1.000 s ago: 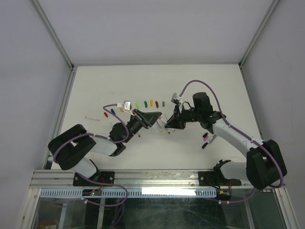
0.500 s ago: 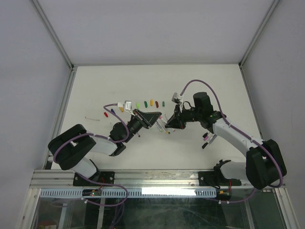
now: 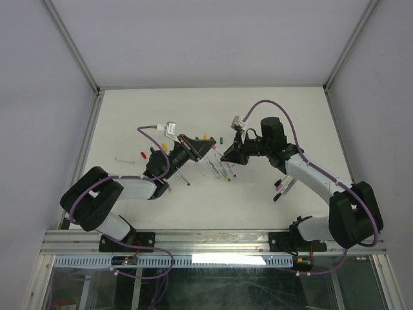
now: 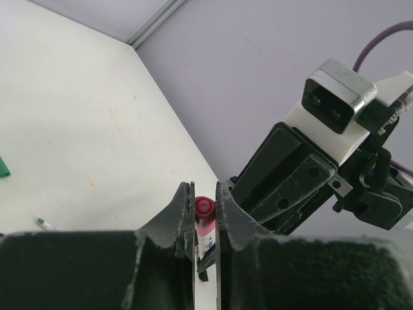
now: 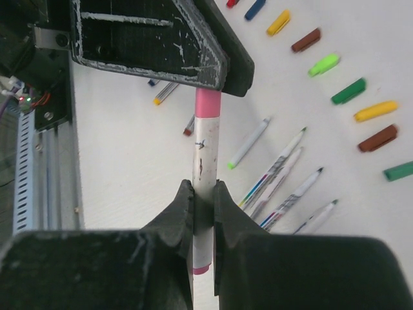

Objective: Open the pen caps
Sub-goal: Open the pen cap from the pen, then place the pen at the center of the board.

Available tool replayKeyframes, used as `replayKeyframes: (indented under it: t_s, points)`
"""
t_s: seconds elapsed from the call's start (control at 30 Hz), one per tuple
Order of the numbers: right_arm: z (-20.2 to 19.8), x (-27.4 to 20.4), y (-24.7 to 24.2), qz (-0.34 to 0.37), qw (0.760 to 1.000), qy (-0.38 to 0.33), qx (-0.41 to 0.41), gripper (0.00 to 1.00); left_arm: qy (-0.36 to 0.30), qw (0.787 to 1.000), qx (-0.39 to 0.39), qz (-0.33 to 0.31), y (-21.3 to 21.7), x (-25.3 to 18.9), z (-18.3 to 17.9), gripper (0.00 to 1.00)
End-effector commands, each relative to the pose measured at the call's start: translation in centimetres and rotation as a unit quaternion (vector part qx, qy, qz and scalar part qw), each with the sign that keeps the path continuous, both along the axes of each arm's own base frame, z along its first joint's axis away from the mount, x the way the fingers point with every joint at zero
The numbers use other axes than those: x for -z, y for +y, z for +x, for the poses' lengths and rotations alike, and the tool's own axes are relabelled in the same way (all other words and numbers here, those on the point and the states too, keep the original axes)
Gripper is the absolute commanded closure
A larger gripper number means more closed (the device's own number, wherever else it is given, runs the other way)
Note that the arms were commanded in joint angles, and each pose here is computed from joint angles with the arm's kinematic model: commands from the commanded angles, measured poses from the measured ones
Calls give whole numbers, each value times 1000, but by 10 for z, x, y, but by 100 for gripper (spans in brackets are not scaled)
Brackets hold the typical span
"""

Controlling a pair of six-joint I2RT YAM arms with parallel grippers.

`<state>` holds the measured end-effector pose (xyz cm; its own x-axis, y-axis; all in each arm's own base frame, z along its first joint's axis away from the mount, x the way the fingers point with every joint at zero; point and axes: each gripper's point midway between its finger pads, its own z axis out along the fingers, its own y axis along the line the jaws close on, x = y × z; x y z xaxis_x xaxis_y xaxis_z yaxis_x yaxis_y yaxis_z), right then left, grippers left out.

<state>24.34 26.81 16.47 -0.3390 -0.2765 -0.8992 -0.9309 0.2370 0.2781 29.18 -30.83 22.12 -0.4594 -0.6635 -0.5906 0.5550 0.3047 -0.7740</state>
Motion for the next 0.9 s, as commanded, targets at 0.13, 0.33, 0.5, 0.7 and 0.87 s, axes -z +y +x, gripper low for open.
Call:
replayKeyframes:
  t_s: [0.13,0.33,0.5,0.7,0.87]
  points:
    - [-13,8,-4,-15,999,25,-21,100,-69,970,-229,-42,109,-102,89,100]
    - [-3,18,-7,-34,999,31,9,100,-55,961,-267,-40,133,-104,85,100]
    - [45,59,-37,-118,979,42,160,100,-28,971,-237,-13,129,-82,69,100]
    - [77,96,-62,-194,936,93,278,100,25,980,-197,19,124,-38,45,100]
    - [85,110,-70,-212,919,106,316,100,78,976,-199,36,131,-12,33,100]
